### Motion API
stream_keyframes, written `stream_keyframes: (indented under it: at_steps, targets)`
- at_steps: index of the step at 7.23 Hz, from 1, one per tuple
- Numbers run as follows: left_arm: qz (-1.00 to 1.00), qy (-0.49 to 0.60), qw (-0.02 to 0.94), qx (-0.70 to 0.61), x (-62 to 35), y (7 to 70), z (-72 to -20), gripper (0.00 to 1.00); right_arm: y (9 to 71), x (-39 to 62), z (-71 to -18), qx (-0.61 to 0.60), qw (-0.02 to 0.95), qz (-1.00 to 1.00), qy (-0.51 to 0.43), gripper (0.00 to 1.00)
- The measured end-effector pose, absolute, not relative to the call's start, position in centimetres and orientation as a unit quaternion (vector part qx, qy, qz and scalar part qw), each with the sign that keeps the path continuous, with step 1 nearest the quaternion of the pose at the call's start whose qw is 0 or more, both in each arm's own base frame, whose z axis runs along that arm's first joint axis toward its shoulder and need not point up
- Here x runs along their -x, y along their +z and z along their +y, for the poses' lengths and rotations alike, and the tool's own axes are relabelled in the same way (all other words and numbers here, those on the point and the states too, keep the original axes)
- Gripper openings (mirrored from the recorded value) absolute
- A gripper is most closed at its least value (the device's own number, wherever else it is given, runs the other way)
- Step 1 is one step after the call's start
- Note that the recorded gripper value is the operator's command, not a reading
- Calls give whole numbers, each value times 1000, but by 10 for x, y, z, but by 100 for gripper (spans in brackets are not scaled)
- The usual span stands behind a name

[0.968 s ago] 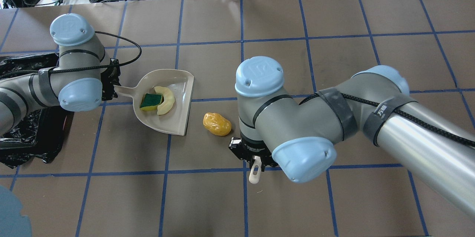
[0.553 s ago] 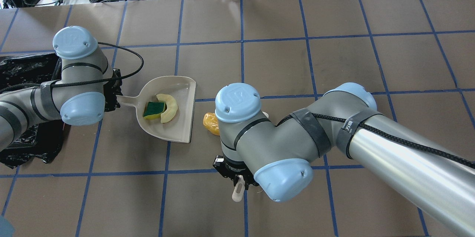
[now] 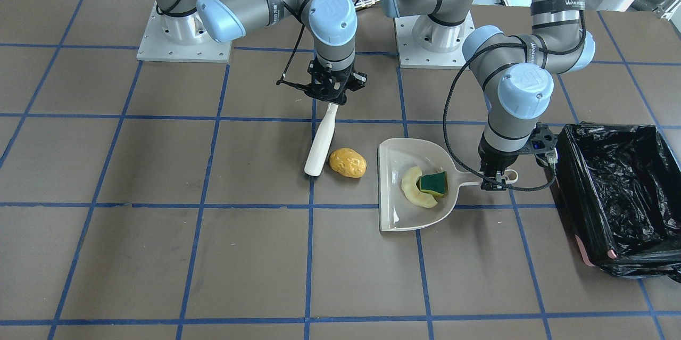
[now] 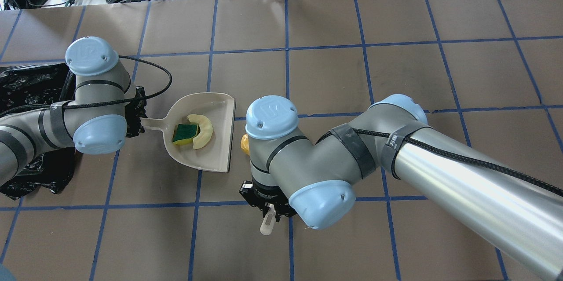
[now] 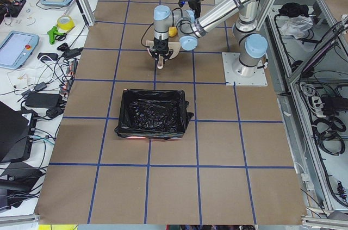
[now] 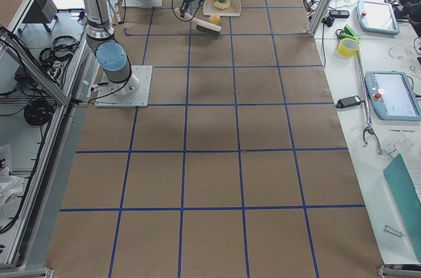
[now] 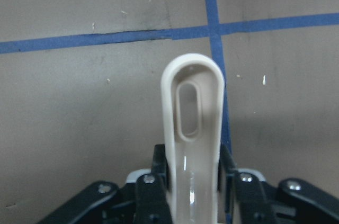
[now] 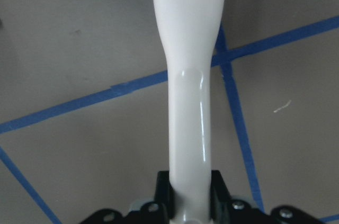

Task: Sweep and dump trash into bin
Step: 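Sweep the yellow potato into the dustpan with the right gripper's brush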

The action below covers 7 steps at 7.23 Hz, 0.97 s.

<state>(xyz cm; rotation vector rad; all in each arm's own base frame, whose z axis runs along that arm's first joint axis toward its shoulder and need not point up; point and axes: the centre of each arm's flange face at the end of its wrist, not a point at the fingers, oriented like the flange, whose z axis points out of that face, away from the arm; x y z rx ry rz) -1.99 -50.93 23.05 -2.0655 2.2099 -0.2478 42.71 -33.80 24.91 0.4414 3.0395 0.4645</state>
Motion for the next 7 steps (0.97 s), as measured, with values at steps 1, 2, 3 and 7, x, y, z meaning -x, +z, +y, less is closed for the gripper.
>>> stream_keyframes:
  at_steps: [1,2,3,7]
  targets:
    - [727,-82,53,680,20,231,-510,0,245,-448,-350,-131,19,980,146,1]
    - [727,-82,53,679,20,231,-510,0,243,-466,-365,-124,24,982,143,2]
    - [727,-82,52,679,20,231,-510,0,245,-484,-380,-118,32,983,138,2]
    - [729,-83,50,678,20,233,-512,0,254,-527,-408,-76,58,988,122,2]
